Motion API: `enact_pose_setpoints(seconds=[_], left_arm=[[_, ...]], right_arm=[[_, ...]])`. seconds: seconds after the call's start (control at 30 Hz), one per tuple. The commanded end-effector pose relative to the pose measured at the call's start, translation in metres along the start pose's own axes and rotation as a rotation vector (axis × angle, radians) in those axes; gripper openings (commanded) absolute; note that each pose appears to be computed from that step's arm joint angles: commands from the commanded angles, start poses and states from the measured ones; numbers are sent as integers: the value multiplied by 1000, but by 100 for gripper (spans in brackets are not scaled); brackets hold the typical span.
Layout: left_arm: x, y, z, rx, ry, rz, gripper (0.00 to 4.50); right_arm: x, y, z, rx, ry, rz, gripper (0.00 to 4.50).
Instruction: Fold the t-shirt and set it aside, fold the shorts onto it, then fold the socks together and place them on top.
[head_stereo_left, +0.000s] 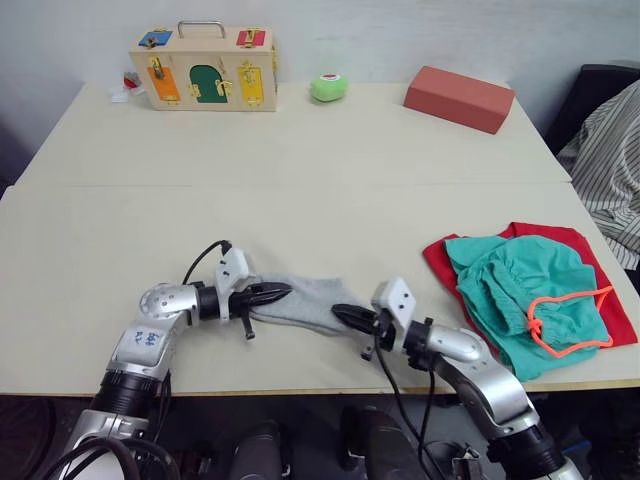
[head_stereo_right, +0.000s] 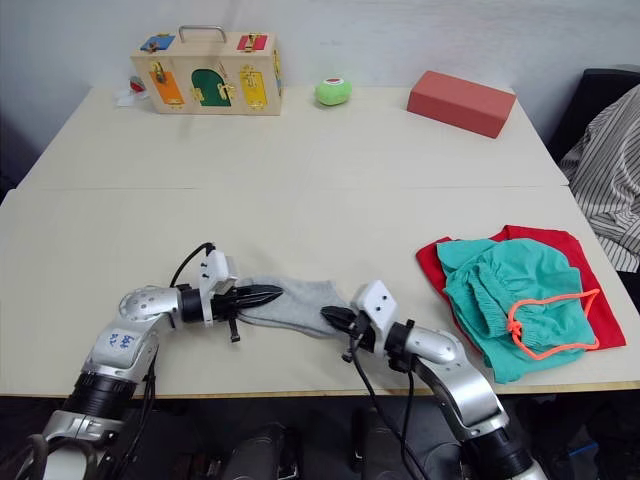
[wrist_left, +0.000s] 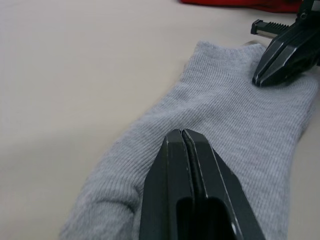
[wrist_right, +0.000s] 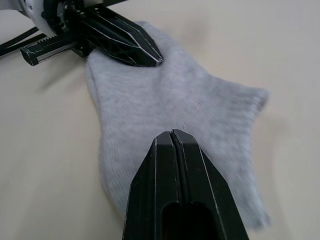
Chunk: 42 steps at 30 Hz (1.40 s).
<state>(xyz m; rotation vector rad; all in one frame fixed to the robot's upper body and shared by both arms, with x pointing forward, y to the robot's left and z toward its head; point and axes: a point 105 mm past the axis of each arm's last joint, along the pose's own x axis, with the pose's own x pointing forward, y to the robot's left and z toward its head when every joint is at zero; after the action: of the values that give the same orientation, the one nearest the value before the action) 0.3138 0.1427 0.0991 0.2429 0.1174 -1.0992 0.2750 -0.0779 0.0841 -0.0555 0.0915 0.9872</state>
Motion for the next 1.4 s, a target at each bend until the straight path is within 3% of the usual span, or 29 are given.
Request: enact_pose_setpoints(seconds=[0.03, 0.2, 0.33, 0.43, 0.53, 0.57, 0.63, 0.7, 0.8, 1.07, 1.27, 1.4], left_arm=[[-16, 6, 7, -15, -60, 52, 3], [-37, 22, 29, -85, -161, 160, 3], [-60, 33, 42, -179, -199, 229, 20], [-82, 43, 44, -303, -179, 275, 91], [-99, 42, 30, -475, -57, 270, 189], [-103, 50, 27, -565, -62, 319, 220], [-104, 59, 22, -710, -47, 357, 280], [-98, 52, 16, -835, 23, 307, 342], [-86, 43, 23, -941, 35, 202, 440], [-66, 34, 5, -1086, 227, 167, 440], [-44, 25, 16, -1116, 259, 56, 440], [-36, 13, 14, -1106, 333, -5, 440]], right_arm=[[-17, -14, 7, -15, -43, -47, 0], [-11, -18, 30, -43, -109, -32, 0], [7, -4, 51, -116, -145, 80, 0], [25, 9, 61, -150, -148, 162, 0], [44, 17, 50, -206, -82, 215, 0], [48, 16, 44, -220, -56, 217, 0], [52, 14, 35, -246, -25, 220, 0], [56, 11, 29, -254, -6, 210, 0], [60, 8, 20, -250, 20, 194, 0], [61, 12, 4, -236, 71, 197, 0], [59, 10, 2, -233, 77, 190, 0], [60, 8, 2, -246, 81, 192, 0]])
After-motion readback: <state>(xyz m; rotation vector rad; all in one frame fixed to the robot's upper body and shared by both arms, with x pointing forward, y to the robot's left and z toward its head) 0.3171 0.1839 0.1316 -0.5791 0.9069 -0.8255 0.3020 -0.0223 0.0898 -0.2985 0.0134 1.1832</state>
